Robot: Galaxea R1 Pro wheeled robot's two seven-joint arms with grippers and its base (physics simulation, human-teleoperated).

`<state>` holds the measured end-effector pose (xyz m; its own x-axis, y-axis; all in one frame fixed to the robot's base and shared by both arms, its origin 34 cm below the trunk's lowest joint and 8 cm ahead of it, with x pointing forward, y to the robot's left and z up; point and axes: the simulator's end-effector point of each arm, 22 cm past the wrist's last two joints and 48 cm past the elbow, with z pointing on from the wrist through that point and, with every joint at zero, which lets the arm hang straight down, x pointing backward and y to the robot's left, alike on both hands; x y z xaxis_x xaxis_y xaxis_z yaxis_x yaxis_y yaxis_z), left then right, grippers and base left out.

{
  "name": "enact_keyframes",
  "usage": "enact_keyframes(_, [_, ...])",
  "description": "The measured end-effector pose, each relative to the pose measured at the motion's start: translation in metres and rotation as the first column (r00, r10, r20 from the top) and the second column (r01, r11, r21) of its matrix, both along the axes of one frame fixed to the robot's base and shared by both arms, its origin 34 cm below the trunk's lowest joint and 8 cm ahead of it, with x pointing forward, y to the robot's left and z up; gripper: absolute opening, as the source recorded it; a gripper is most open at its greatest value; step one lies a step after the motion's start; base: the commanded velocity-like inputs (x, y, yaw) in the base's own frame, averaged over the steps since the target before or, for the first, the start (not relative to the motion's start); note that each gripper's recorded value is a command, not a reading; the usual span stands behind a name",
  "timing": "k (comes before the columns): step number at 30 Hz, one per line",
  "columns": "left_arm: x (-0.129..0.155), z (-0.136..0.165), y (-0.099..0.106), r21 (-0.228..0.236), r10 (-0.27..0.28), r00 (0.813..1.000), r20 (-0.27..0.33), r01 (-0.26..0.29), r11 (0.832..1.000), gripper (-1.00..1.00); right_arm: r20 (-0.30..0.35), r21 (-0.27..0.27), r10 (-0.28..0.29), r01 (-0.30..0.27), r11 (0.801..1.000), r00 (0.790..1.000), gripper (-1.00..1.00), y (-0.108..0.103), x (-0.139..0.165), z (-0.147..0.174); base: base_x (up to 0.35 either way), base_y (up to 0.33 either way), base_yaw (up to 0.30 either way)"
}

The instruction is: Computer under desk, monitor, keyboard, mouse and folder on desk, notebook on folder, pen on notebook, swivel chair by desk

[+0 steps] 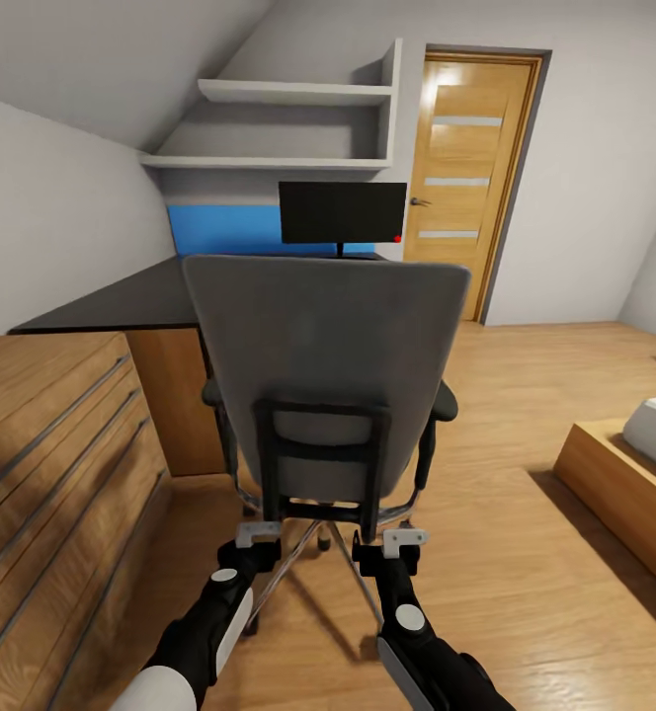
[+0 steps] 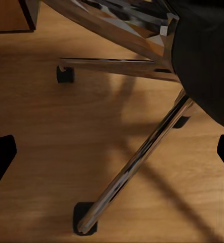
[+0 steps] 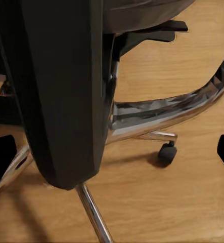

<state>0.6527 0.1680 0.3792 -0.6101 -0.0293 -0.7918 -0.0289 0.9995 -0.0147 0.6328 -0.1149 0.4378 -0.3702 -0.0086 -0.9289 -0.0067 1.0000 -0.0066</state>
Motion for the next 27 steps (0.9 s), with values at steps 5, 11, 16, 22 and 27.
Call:
enact_keyframes(5, [0.0002, 0.0006, 0.0004, 0.0, 0.001, 1.0, 0.001, -0.001, 1.0, 1.0, 0.001, 0.0, 0.0, 0.0, 1.0, 1.0, 1.0, 0.0, 0.0, 0.0005, 0.112, -0.274, 0.0])
enact_keyframes(11, [0.0, 0.0005, 0.0006, 0.0, 0.001, 1.0, 0.001, -0.001, 1.0, 1.0, 0.0, -0.001, -0.001, 0.001, 1.0, 1.0, 1.0, -0.0002, -0.0001, 0.0004, 0.264, -0.186, 0.0])
enact_keyframes(16, [0.0, 0.0004, 0.0004, -0.001, 0.001, 1.0, 0.0, -0.001, 1.0, 1.0, 0.0, 0.0, 0.001, -0.001, 1.0, 1.0, 1.0, 0.0004, -0.0002, 0.0004, 0.315, -0.045, 0.0])
enact_keyframes(22, [0.0, 0.0005, -0.0001, -0.002, 0.001, 1.0, 0.001, -0.001, 1.0, 1.0, -0.002, 0.001, 0.003, -0.003, 1.0, 1.0, 1.0, 0.0011, -0.0005, 0.0, 0.32, -0.004, 0.0])
enact_keyframes(27, [-0.0003, 0.0, -0.0005, -0.005, 0.001, 1.0, 0.0, -0.001, 1.0, 1.0, -0.001, 0.001, 0.004, -0.004, 1.0, 1.0, 1.0, 0.0014, -0.0005, 0.0001, 0.321, 0.0, 0.0])
